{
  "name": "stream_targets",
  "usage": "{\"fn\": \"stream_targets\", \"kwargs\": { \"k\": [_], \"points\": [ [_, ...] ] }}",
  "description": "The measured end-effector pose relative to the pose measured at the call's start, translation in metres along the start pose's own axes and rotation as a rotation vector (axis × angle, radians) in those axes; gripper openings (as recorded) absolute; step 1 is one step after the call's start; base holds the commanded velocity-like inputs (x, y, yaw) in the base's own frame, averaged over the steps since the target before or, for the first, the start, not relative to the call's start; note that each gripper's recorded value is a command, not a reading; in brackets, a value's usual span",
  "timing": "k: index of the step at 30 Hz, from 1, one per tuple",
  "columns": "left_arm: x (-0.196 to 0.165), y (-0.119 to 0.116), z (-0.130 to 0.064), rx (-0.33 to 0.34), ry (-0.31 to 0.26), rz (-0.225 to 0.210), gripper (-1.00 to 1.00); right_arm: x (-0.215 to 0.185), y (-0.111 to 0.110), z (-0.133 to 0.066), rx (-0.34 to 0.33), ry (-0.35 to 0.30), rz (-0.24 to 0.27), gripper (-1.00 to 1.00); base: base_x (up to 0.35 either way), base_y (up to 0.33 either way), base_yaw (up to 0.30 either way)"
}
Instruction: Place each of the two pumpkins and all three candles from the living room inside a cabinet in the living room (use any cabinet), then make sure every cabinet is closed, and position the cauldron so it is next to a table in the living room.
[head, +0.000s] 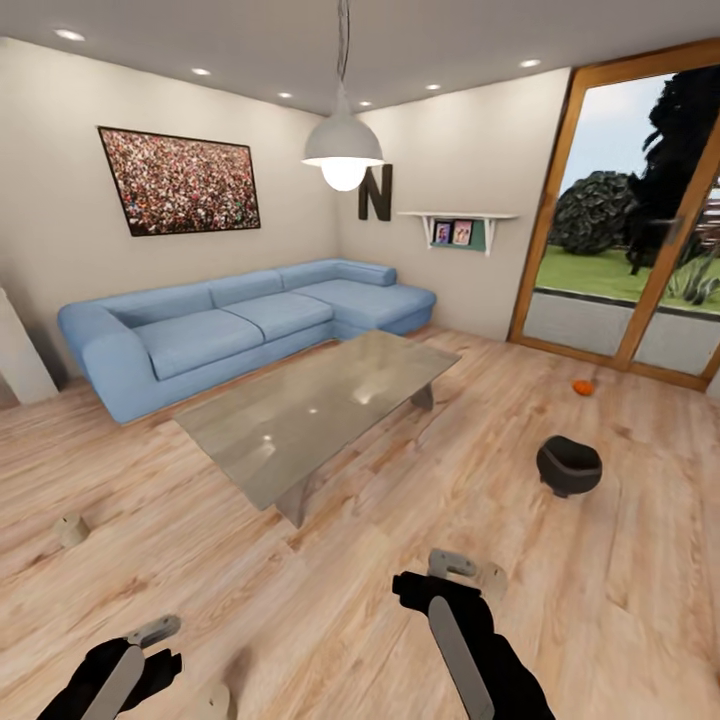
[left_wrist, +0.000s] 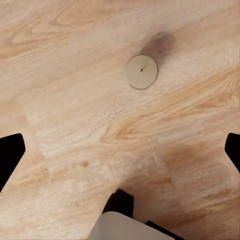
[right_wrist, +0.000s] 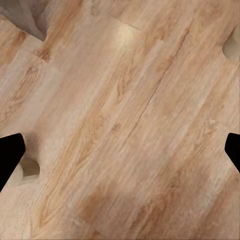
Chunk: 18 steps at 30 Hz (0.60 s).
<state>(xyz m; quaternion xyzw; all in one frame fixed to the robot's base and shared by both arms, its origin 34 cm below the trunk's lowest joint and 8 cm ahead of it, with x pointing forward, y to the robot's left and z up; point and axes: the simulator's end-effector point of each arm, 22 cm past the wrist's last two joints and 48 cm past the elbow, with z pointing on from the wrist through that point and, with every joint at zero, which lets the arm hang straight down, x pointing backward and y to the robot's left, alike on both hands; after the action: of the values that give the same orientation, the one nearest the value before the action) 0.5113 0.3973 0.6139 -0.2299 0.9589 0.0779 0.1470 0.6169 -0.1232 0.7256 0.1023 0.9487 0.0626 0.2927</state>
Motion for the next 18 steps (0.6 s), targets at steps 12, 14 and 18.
{"fn": "stream_targets", "kwargs": {
  "k": [12,14,18],
  "points": [
    [-0.0010,0.0005,-0.0004,0.000,-0.004,-0.002,1.00,0.0002,0.0056,-0.0016,-0.008,-0.002,-0.013,1.00,0.249,0.000,0.166],
    [-0.0008,0.0002,-0.0004,-0.001,-0.004,-0.002,1.00,0.0004,0.0058,-0.0017,-0.009,-0.002,-0.013,1.00,0.068,-0.029,0.009],
    [-0.0001,-0.0020,-0.0005,0.000,-0.005,0.002,1.00,0.0006,0.0063,-0.0017,-0.010,-0.002,-0.014,1.00,0.020,-0.009,0.002]
  ]
}}
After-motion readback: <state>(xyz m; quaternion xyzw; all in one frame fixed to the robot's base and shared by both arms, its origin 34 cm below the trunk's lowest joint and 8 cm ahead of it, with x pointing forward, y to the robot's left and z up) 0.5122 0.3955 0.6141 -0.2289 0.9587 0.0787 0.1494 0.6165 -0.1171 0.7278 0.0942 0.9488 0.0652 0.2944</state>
